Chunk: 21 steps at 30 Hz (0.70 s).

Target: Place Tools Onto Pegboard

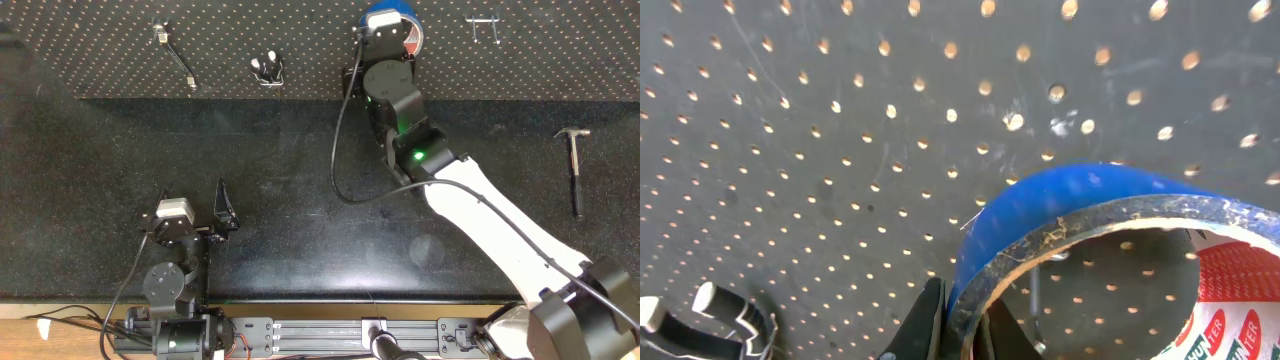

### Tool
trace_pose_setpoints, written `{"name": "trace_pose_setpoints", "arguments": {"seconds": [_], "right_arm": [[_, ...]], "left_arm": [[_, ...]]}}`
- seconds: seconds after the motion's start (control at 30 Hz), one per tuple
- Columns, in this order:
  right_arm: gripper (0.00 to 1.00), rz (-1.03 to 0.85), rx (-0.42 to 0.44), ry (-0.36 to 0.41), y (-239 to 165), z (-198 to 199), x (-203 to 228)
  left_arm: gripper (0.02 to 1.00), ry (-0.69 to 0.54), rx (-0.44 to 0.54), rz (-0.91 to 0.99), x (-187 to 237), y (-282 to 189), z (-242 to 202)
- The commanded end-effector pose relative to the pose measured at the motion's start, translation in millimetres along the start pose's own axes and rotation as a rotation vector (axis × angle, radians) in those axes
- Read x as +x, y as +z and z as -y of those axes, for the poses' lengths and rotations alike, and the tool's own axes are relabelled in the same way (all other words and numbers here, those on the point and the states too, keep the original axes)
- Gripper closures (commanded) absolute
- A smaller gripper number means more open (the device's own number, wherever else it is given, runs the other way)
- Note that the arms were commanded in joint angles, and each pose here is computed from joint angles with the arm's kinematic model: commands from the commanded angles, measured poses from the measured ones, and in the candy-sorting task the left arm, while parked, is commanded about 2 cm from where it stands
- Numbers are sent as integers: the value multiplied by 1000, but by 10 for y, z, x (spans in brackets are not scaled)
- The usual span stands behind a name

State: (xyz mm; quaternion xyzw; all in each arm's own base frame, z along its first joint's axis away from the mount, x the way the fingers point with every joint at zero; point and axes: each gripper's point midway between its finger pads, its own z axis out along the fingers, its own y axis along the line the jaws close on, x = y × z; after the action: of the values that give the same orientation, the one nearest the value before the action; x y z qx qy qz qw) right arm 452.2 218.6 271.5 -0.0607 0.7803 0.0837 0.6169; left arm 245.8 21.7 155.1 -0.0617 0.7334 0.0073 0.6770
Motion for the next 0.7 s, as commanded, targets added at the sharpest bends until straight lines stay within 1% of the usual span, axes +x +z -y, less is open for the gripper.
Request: {"name": "trace_pose_setpoints", "arguments": {"seconds": [0.03,0.13,0.33,0.37,0.4,0.43,0.5,0.53,0.57,0.7], "right_arm": [[928,39,22,24,98,-20,-64],[925,51,20,28,163,-41,-36],[919,50,21,27,172,-41,-27],[875,50,21,27,172,-41,-27],[652,50,21,27,172,-41,-26],[597,50,21,27,172,-41,-26],[373,50,20,27,170,-42,-28],[121,51,10,28,160,-57,-43],[71,47,-3,27,141,-75,-52],[53,-21,-34,4,-79,-66,-66]], "left_arm": [[25,13,-1,-4,14,-2,-7],[23,13,-1,-4,14,-2,-7],[23,13,-1,-4,14,-2,-7],[23,13,-1,-4,14,-2,-7],[23,13,-1,-4,14,-2,-7],[23,13,-1,-4,14,-2,-7],[23,13,-1,-4,14,-2,-7],[23,13,-1,-4,14,-2,-7],[23,13,-1,-4,14,-2,-7],[23,13,-1,-4,14,-2,-7]]}}
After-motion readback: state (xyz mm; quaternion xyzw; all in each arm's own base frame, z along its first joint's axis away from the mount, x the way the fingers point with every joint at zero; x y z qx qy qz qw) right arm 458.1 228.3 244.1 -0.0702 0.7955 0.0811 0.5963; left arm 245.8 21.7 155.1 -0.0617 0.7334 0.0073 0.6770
